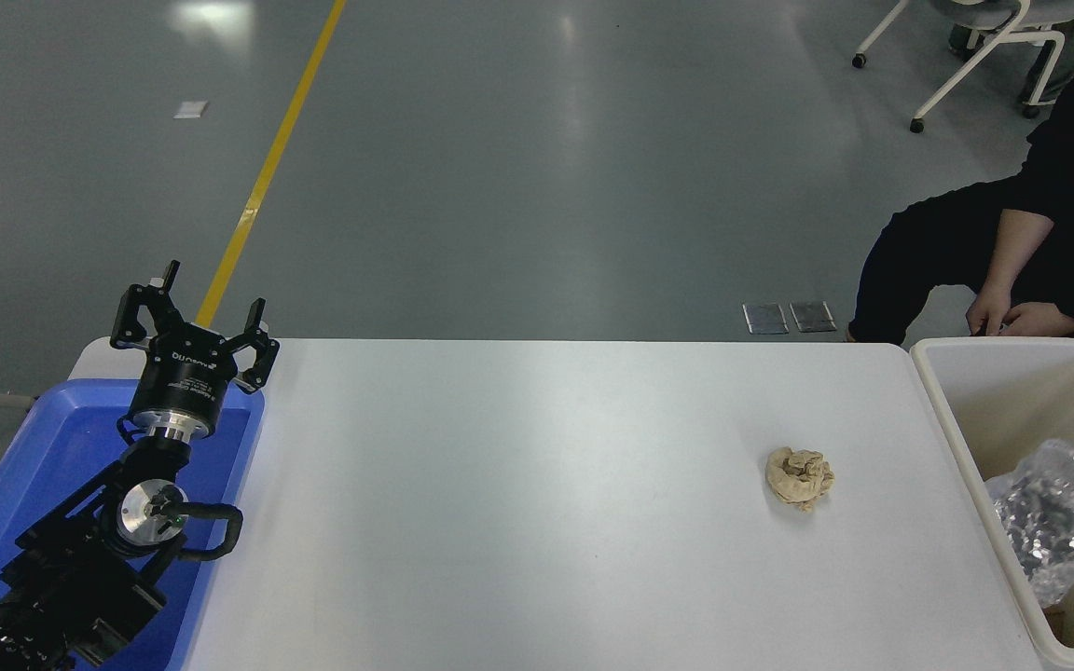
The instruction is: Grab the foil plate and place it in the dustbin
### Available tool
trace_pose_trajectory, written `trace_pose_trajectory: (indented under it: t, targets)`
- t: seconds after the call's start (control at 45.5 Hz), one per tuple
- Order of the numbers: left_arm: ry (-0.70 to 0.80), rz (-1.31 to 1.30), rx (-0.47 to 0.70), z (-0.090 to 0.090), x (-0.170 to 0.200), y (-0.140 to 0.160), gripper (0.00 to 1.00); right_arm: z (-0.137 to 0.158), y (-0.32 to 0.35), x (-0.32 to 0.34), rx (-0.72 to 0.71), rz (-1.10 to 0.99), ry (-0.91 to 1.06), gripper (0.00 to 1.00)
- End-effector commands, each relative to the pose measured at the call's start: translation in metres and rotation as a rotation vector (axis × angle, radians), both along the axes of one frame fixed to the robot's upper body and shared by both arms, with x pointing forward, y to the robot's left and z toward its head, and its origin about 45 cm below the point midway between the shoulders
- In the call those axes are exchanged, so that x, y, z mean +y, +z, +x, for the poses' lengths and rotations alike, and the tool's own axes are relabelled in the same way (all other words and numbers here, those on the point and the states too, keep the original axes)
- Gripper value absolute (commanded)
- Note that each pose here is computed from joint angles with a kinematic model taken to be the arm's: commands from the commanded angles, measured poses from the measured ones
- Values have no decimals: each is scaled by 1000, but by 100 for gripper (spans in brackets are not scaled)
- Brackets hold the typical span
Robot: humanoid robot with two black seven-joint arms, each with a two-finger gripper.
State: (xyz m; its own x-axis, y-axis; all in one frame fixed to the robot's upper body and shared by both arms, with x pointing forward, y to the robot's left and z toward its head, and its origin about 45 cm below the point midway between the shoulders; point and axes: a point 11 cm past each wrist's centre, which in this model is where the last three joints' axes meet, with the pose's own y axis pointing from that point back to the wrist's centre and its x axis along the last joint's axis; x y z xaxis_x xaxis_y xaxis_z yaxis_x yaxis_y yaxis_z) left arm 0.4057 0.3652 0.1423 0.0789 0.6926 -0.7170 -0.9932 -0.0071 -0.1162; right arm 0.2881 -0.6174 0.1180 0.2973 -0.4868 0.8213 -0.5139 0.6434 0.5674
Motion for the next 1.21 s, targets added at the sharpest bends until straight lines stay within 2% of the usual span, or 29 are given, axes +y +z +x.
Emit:
trace_pose_trajectory:
  t: [0.0,0.132,0.154,0.286,0.484,0.593,0.681,0.791,1.055,1.187]
  targets:
    - [-5,0,-1,0,-1,0,98,55,27,27,-97,18,64,100]
    - [-5,0,-1,0,-1,0,98,105,56,61,-179,48,140,100]
    - [-5,0,-1,0,-1,0,98,122,66,79,-176,68,191,100]
    - [-4,1,0,0,-1,0,98,164,99,130,-138,66,349,100]
    - [-5,1,1,0,-1,0,98,217,146,226,-76,19,602,100]
    - [-6,0,0,0,-1,0,98,232,167,279,-40,55,710,100]
    - [-5,1,1,0,-1,0,98,232,178,313,38,121,779,100]
    - [-5,1,1,0,-1,0,98,216,186,350,177,215,857,100]
    - [-3,2,1,0,-1,0,98,161,213,391,458,365,962,100]
    - [-2,1,0,0,-1,0,98,122,229,398,603,460,992,100]
